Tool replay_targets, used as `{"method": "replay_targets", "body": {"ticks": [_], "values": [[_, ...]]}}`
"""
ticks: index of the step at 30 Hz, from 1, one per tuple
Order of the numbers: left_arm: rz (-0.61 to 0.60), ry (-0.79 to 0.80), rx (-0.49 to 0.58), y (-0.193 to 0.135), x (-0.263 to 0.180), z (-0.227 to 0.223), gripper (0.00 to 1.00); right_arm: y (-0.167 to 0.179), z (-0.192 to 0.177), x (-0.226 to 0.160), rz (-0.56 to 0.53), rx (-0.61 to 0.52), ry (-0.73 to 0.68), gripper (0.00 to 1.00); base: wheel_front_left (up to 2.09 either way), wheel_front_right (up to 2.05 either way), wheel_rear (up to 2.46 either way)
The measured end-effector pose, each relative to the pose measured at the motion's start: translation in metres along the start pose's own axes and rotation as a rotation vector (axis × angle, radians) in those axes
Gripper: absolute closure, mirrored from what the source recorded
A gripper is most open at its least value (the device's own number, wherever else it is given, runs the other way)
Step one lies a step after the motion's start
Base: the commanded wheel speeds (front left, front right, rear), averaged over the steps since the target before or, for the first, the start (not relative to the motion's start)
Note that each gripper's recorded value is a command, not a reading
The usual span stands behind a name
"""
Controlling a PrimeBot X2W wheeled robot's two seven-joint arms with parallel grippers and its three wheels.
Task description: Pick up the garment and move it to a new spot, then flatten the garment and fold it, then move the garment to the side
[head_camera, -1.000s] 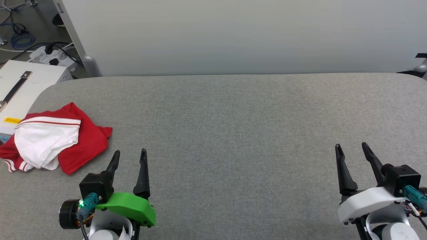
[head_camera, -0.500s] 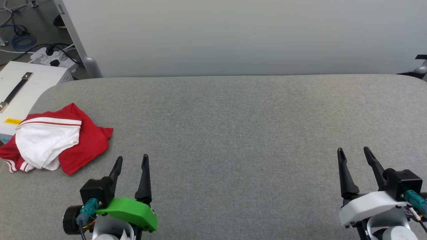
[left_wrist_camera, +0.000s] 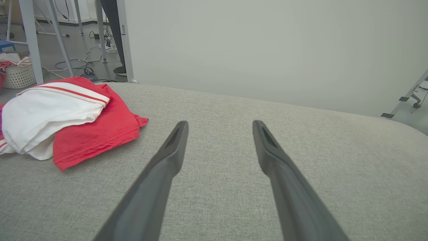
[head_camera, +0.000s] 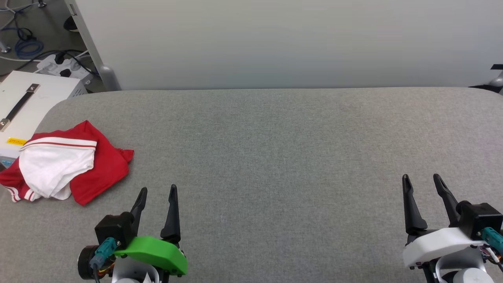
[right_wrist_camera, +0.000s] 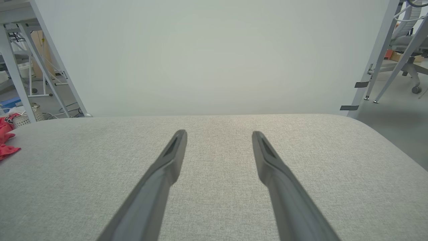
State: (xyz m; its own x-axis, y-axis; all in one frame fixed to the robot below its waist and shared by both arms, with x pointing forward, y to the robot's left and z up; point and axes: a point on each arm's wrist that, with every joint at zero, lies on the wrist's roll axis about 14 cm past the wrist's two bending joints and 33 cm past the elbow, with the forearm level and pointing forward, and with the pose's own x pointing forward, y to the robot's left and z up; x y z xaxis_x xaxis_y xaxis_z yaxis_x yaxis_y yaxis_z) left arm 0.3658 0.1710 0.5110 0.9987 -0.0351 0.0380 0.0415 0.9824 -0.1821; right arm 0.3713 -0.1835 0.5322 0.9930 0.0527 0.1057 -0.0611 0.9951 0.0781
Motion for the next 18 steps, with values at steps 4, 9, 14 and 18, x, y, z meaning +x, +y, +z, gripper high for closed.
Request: {"method": "replay_targets", "body": {"ticks": [4,9,14,18], "values": [[-0.006,-0.004,-0.014,-0.001,-0.001,-0.001,0.00,-0.002,-0.001,0.001,-0.005,-0.002,-0.002,0.00,0.00,0.00,0.00],[-0.003,-0.009,-0.036,-0.001,-0.002,-0.001,0.00,0.000,-0.002,0.002,0.003,-0.029,-0.001,0.00,0.00,0.00,0.00],[0.008,-0.017,-0.055,0.003,-0.005,-0.001,0.00,0.003,-0.003,0.004,0.012,-0.018,-0.009,0.00,0.00,0.00,0.00],[0.021,-0.026,-0.058,0.007,-0.008,0.000,0.00,0.009,-0.005,0.006,0.028,-0.007,-0.011,0.00,0.00,0.00,0.00]]}}
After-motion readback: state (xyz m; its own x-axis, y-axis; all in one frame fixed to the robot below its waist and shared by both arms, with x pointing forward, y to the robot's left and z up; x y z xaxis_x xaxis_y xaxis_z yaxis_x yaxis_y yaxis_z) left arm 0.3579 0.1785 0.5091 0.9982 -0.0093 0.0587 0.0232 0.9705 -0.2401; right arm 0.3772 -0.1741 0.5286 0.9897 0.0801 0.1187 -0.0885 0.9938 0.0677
